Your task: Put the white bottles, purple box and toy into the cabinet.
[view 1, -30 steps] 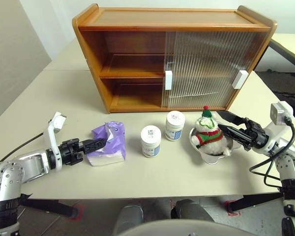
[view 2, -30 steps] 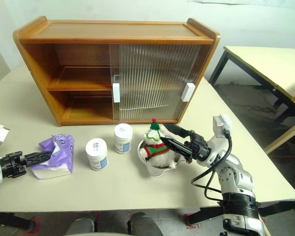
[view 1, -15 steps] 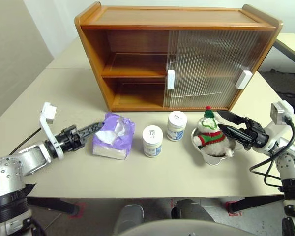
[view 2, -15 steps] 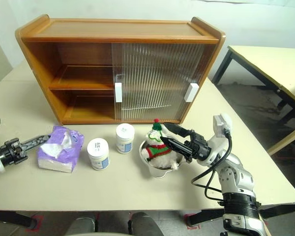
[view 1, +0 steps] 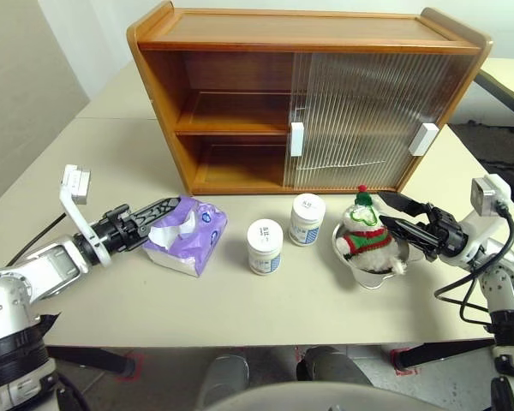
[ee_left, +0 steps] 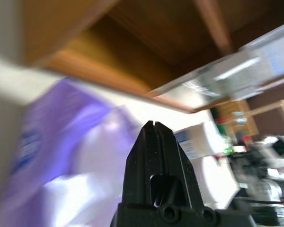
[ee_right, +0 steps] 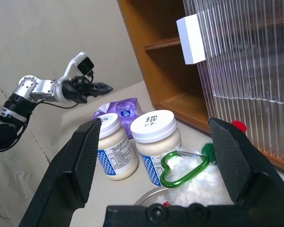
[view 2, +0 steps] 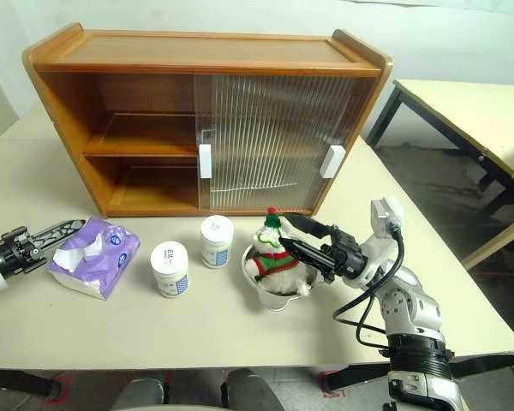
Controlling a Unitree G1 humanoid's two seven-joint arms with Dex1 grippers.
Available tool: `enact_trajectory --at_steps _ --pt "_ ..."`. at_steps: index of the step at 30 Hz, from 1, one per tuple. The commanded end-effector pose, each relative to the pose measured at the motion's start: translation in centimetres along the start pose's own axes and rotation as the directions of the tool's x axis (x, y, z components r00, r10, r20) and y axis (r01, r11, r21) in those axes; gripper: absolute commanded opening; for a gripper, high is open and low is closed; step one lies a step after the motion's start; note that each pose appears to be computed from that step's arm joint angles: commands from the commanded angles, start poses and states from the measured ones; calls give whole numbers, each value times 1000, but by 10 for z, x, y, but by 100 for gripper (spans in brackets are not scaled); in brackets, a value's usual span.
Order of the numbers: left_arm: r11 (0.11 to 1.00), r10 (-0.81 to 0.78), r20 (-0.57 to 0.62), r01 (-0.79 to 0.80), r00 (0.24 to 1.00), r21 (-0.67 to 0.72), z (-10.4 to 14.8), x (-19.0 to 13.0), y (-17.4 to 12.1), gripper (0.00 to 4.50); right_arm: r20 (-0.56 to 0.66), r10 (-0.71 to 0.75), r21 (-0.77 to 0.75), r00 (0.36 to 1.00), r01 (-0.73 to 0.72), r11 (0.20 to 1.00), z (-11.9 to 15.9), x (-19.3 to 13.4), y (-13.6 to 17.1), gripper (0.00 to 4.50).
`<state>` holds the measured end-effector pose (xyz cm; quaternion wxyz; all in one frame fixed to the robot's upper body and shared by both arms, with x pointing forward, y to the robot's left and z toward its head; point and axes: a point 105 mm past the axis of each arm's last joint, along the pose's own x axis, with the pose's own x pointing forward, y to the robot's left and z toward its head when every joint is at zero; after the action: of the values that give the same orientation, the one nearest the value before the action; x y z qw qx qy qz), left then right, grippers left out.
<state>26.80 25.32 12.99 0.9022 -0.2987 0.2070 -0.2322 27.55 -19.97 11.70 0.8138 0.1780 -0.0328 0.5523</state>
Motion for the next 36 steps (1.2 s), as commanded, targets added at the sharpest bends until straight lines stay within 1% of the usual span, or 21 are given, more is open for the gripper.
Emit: enact_trajectory --at_steps 1,3,5,9,11,14,17,19,22,23,24,26,28,29,30,33,35,36 --pt "991 125 -10 -124 992 52 7 -15 24 99 -28 7 -4 1000 -7 1000 -1 1 0 450" --pt "978 193 -20 -190 981 89 12 -24 37 169 -31 6 -4 999 -6 1000 -1 0 -1 450" --pt "969 229 -20 -226 973 104 15 -26 47 241 -33 5 -4 999 -5 1000 -1 -1 -1 450" --pt "977 203 -56 -199 977 78 1 -9 53 386 -34 7 -2 999 -7 1000 -1 -1 -1 450" --pt "978 199 -59 -195 978 71 -3 -3 55 448 -33 8 -1 999 -8 1000 -1 -1 0 450" --pt "989 146 -76 -145 986 24 -13 10 52 448 -36 9 4 999 -9 1000 -4 -1 2 450" --pt "977 211 -176 -207 961 45 -30 9 63 448 -38 5 6 999 -5 1000 -5 -2 4 450" --pt "973 230 -194 -224 954 54 -32 8 66 448 -38 3 6 999 -3 1000 -5 -2 4 450" --pt "972 233 -241 -231 942 34 -40 8 68 384 -38 -5 4 999 5 1000 -5 -4 4 450" --pt "976 217 -258 -218 941 24 -44 8 66 355 -37 -7 3 999 7 1000 -5 -4 4 450" --pt "979 198 -264 -202 944 14 -45 9 63 316 -37 -7 2 999 7 1000 -5 -4 4 450" --pt "987 149 -233 -159 961 -23 -43 13 56 242 -36 -7 0 999 7 1000 -5 -2 3 450" --pt "992 100 -178 -111 979 -55 -36 16 48 173 -35 -5 -2 999 5 1000 -5 -1 3 450" --pt "994 84 -161 -95 983 -62 -33 17 46 142 -35 -4 -2 999 4 1000 -5 0 3 450" --pt "994 65 -124 -75 990 -77 -28 18 43 100 -35 -4 -1 999 3 1000 -5 0 3 450" --pt "993 40 -45 -45 998 -113 -18 18 40 3 -35 -3 -2 999 3 1000 -4 0 2 450" --pt "992 25 0 -25 1000 -127 -12 18 36 1 -36 -2 -2 999 2 1000 -4 0 2 450" --pt "991 -8 46 14 999 -131 -5 16 29 1 -38 0 -2 999 0 1000 -3 0 2 450"
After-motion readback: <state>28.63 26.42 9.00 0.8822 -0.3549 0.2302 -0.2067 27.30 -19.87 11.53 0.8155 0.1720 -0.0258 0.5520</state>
